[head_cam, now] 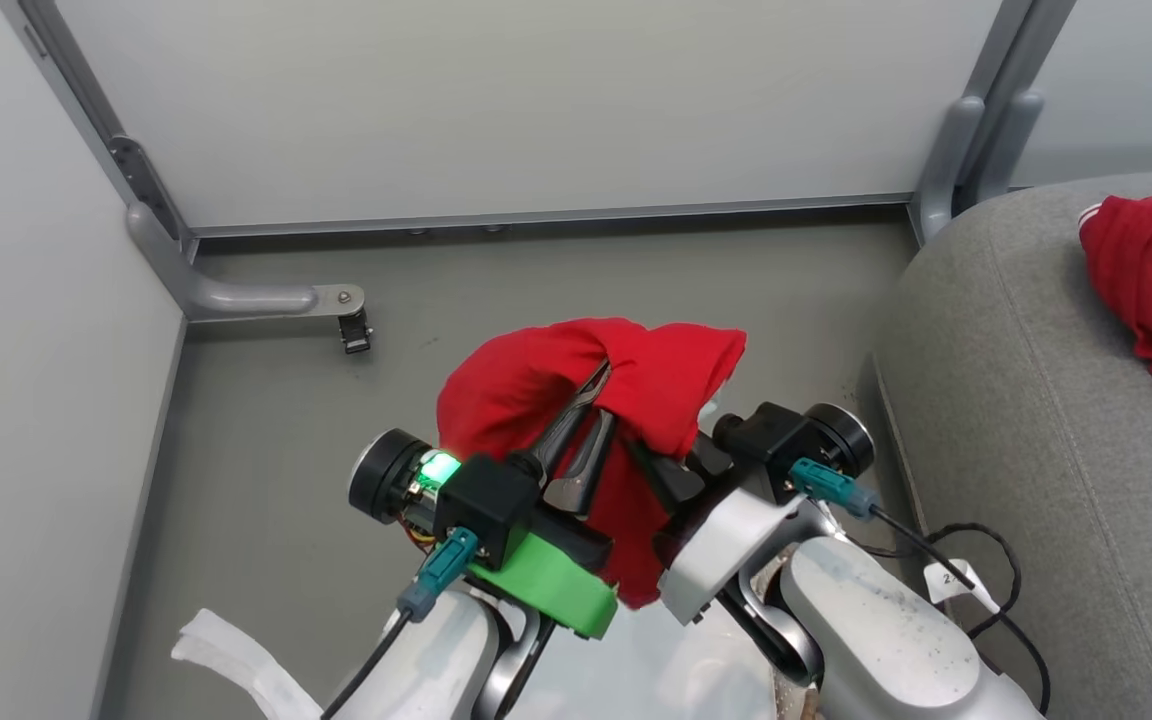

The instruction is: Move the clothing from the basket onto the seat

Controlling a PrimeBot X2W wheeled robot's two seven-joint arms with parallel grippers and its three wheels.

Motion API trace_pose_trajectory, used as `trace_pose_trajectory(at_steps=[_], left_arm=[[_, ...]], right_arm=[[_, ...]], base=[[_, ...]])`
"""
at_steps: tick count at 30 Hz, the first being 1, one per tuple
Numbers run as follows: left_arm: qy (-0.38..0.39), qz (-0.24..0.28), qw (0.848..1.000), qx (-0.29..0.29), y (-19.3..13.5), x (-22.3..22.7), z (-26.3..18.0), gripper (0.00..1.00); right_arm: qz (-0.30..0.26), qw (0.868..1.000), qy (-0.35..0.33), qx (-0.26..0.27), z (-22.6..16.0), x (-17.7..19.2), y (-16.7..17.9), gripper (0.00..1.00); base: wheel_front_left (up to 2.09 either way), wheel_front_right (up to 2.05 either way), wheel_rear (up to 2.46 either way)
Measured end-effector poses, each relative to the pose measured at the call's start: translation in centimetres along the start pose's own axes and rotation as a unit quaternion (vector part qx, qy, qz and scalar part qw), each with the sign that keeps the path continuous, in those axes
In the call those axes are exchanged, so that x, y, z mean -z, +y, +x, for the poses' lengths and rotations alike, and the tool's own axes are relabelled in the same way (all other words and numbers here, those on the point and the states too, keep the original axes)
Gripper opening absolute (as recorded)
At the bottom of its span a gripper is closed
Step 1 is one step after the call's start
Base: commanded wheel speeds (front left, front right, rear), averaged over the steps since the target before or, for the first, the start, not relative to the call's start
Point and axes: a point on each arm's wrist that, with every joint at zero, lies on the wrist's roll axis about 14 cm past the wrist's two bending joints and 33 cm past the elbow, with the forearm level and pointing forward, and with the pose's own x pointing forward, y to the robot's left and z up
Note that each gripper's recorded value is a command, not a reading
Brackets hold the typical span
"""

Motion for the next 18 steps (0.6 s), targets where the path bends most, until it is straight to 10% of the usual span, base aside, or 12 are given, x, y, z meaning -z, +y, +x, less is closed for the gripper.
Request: trace_pose_trajectory(at_steps=[18], left_arm=[[0.034, -0.026, 0.991, 0.128, -7.3, 4.4, 4.8, 1.00]], right_arm=[[-0.023, 0.970, -0.011, 0.242, -11.7, -1.8, -11.7, 0.00]], base=[[0.00, 0.00, 0.00]])
